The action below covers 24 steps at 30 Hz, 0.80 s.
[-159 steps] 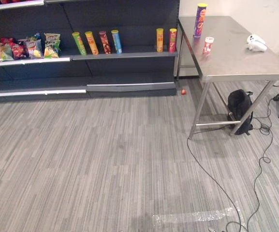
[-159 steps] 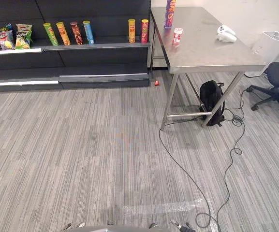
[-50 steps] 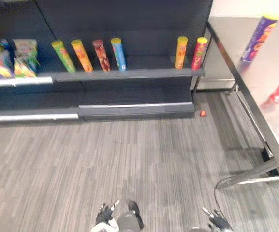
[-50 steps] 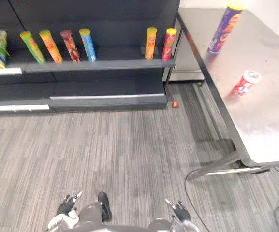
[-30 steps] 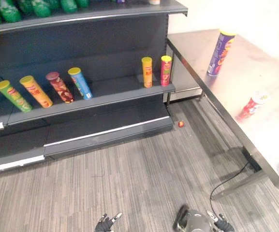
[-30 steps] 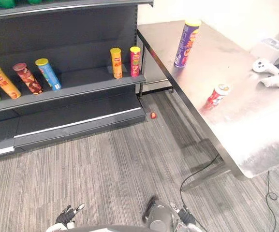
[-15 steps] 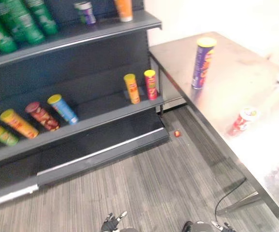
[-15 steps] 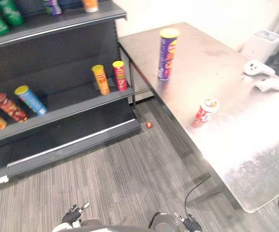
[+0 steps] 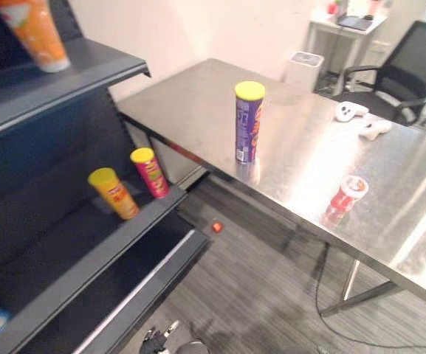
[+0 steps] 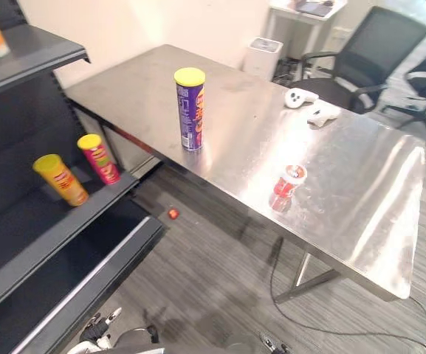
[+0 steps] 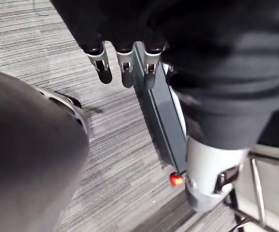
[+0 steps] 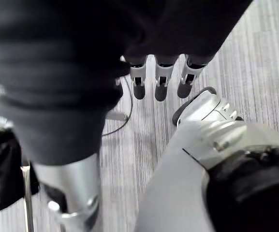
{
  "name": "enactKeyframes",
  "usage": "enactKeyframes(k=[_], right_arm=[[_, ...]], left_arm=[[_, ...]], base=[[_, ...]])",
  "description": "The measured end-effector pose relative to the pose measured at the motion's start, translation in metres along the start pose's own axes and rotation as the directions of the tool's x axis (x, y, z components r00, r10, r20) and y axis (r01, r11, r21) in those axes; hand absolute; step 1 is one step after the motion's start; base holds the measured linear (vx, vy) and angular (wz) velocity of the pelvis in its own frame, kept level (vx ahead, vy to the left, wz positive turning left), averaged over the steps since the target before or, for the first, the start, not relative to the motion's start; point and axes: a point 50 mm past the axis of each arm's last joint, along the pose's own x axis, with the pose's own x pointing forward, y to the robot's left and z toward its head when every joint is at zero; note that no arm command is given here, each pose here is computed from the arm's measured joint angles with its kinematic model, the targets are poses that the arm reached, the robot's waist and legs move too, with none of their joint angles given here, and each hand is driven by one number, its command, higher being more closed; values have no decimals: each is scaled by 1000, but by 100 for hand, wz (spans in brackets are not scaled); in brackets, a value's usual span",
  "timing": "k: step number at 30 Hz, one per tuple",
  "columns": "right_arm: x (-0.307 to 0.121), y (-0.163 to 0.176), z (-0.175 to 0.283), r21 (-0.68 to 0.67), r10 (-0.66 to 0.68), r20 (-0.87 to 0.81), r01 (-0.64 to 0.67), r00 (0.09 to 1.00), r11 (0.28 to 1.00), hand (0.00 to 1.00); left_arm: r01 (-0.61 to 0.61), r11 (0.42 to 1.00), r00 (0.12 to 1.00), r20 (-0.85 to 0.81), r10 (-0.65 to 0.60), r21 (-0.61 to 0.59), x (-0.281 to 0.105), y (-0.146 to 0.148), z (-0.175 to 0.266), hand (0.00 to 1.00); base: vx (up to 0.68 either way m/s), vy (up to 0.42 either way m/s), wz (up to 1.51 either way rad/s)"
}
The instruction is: Put the gum and the chips on the shelf.
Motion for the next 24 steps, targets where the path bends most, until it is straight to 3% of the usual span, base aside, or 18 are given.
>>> enactKeyframes(k=[5, 10, 13, 24], right_arm=[[4, -2, 22, -25, -8, 59, 9, 998, 1000, 0], [4, -7, 25, -70, -26, 61, 30, 998, 997, 0], [3, -19, 27, -112, -67, 59, 73, 996, 991, 0], [6, 3, 29, -118, -8, 65, 16, 998, 993, 0]], left_arm=[[56, 988, 998, -47, -49, 145, -3, -6, -11, 0], [89, 982, 995, -56, -80, 169, -2, -16, -11, 0], [160, 964, 986, -73, -147, 212, -4, -34, -17, 0], [129, 973, 992, -41, -123, 193, -2, -28, -9, 0]], base=[[180, 238, -187], [99, 106, -120], [-58, -3, -45], [8, -11, -9]])
